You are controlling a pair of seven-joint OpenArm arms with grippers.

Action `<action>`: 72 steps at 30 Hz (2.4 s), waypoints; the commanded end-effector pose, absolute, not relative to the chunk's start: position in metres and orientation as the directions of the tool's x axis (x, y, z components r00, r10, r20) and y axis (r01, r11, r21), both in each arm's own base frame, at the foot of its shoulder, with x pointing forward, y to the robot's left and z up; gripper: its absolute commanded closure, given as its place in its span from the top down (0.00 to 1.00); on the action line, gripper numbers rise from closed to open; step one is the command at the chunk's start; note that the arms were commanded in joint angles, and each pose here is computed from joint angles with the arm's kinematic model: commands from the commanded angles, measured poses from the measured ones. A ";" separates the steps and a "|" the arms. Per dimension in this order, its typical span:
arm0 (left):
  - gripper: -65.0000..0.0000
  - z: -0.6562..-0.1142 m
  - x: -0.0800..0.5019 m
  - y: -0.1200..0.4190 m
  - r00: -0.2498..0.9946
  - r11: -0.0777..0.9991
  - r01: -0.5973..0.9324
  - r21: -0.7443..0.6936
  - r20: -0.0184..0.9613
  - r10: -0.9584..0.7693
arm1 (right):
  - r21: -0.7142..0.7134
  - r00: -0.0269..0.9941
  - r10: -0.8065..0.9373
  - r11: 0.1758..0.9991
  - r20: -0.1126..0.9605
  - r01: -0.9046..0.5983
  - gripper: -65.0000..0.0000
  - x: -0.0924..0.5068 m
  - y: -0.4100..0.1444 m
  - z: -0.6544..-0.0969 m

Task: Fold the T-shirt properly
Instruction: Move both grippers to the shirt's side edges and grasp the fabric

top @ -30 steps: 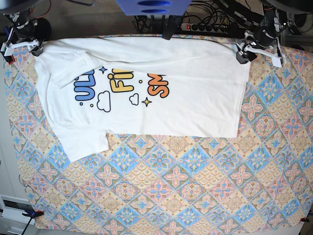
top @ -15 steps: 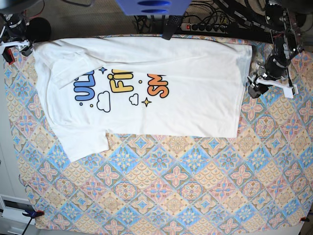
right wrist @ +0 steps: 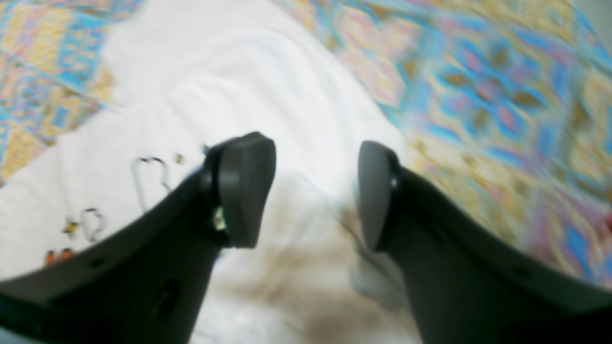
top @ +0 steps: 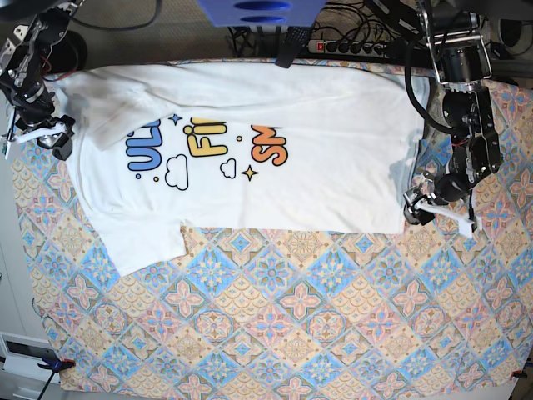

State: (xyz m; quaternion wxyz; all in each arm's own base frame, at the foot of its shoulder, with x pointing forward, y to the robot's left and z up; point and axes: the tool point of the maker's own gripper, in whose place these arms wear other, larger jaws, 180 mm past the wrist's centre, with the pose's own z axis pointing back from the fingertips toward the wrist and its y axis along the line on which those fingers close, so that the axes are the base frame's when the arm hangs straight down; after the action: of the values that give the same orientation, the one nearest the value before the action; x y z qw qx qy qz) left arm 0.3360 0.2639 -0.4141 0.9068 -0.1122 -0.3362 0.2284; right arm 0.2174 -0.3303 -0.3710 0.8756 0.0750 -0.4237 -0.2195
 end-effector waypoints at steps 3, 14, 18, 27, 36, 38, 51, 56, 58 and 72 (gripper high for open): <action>0.73 -0.410 0.362 0.261 0.664 0.885 -0.311 -0.346 0.587 0.463 | 0.318 0.506 -0.409 0.912 0.759 0.260 0.46 0.243 -0.327 -0.351; 0.73 -0.447 0.375 0.242 0.700 0.911 -0.282 -0.300 0.585 0.409 | 0.112 0.588 -0.217 0.971 0.779 0.211 0.47 0.267 -0.324 -0.357; 0.73 -0.465 0.369 0.228 0.722 0.908 -0.287 -0.307 0.553 0.415 | 0.111 0.583 -0.212 0.973 0.784 0.204 0.47 0.277 -0.322 -0.356; 0.29 -0.467 0.367 0.196 0.769 0.931 -0.147 -0.334 0.553 0.320 | 0.185 0.607 -0.306 0.949 0.733 0.255 0.47 0.291 -0.328 -0.386; 0.00 -0.466 0.366 0.196 0.770 0.933 -0.127 -0.336 0.561 0.306 | 0.191 0.651 -0.302 0.952 0.696 0.238 0.47 0.331 -0.340 -0.399; 0.00 -0.466 0.367 0.196 0.769 0.933 -0.125 -0.336 0.562 0.305 | 0.199 0.649 -0.317 0.948 0.692 0.250 0.47 0.340 -0.347 -0.400; 0.00 -0.452 0.353 0.192 0.752 0.944 -0.067 -0.322 0.606 0.260 | 0.145 0.675 -0.259 0.964 0.691 0.222 0.67 0.382 -0.363 -0.420; 0.00 -0.459 0.344 0.192 0.763 0.944 -0.075 -0.321 0.591 0.261 | 0.106 0.705 -0.216 0.975 0.676 0.196 0.67 0.384 -0.360 -0.439; 0.00 -0.460 0.344 0.192 0.764 0.944 -0.076 -0.320 0.590 0.261 | 0.094 0.720 -0.203 0.978 0.663 0.189 0.67 0.382 -0.358 -0.448; 0.00 -0.458 0.341 0.211 0.741 0.936 -0.132 -0.327 0.594 0.312 | 0.047 0.749 -0.120 0.992 0.652 0.118 0.10 0.380 -0.346 -0.460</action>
State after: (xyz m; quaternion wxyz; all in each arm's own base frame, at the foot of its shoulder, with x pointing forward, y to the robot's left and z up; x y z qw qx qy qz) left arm 0.3312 0.2072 -0.4691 0.9288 -0.1340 -0.3222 0.1245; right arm 0.3694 -0.3362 -0.4736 0.9409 0.0087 -0.3327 -0.0626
